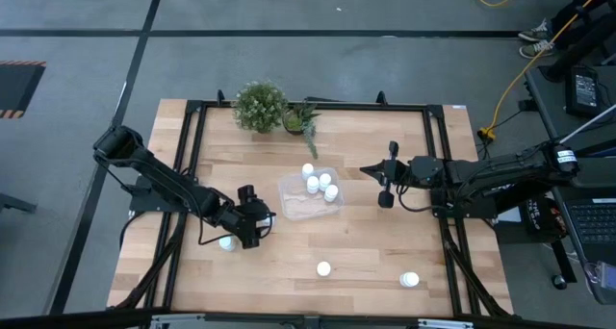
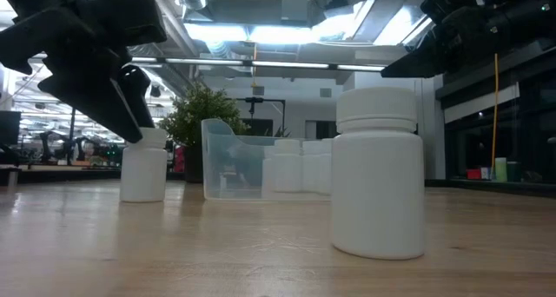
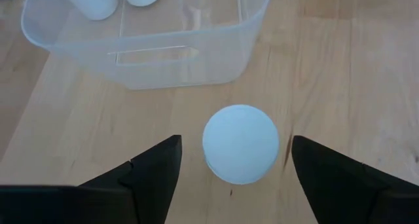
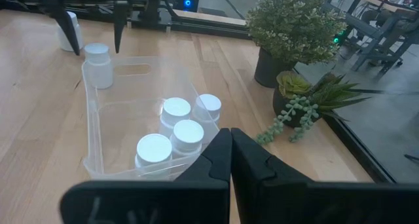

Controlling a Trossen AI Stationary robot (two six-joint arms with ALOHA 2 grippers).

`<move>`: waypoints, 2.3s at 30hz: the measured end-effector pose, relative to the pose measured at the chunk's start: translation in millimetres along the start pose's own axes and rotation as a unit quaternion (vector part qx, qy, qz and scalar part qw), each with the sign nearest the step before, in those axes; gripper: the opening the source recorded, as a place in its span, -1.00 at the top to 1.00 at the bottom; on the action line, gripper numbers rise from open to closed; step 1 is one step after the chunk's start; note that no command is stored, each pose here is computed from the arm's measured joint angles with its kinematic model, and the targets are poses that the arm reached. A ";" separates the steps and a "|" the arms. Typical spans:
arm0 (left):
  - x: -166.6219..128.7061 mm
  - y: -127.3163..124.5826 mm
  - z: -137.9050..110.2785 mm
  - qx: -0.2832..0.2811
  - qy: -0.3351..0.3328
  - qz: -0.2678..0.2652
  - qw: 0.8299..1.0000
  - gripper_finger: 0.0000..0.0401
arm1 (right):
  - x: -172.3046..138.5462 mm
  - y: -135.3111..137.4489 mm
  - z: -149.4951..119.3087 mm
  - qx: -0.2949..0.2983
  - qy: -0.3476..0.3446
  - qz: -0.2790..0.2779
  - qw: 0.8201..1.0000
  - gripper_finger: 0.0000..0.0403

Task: Pick and place pill bottles into a basket
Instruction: Put the white pill bottle into the transparent bin

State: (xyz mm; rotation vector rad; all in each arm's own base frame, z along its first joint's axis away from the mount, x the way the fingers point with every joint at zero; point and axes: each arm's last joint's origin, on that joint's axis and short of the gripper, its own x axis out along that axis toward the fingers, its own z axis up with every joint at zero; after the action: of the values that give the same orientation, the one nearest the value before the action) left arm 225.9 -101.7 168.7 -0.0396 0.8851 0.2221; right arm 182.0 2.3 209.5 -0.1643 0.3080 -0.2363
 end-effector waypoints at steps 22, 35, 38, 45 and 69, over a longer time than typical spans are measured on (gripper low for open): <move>-3.7 0.9 1.0 0.025 -0.005 -0.003 1.000 0.25 | 0.0 0.0 0.0 0.000 0.000 0.000 1.000 0.98; -49.1 21.4 11.3 0.014 -0.063 -0.018 0.998 0.25 | 0.0 0.1 -0.3 -0.001 0.001 0.000 1.000 0.98; -58.0 25.7 13.9 0.023 -0.085 -0.015 0.996 0.25 | 0.0 0.1 -0.3 -0.001 0.001 0.000 1.000 0.98; -69.5 30.4 21.6 0.063 -0.143 0.015 0.988 0.25 | 0.0 0.1 -0.6 0.009 0.003 0.000 1.000 0.98; -10.8 69.4 88.1 0.112 -0.183 -0.036 0.976 0.25 | -0.1 -0.2 1.4 -0.013 -0.007 -0.002 1.000 0.98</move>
State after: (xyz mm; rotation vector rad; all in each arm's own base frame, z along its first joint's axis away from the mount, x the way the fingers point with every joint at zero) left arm 272.0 -24.7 236.9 0.1745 0.5361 0.0563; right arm 182.4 2.3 210.9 -0.1928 0.2973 -0.2344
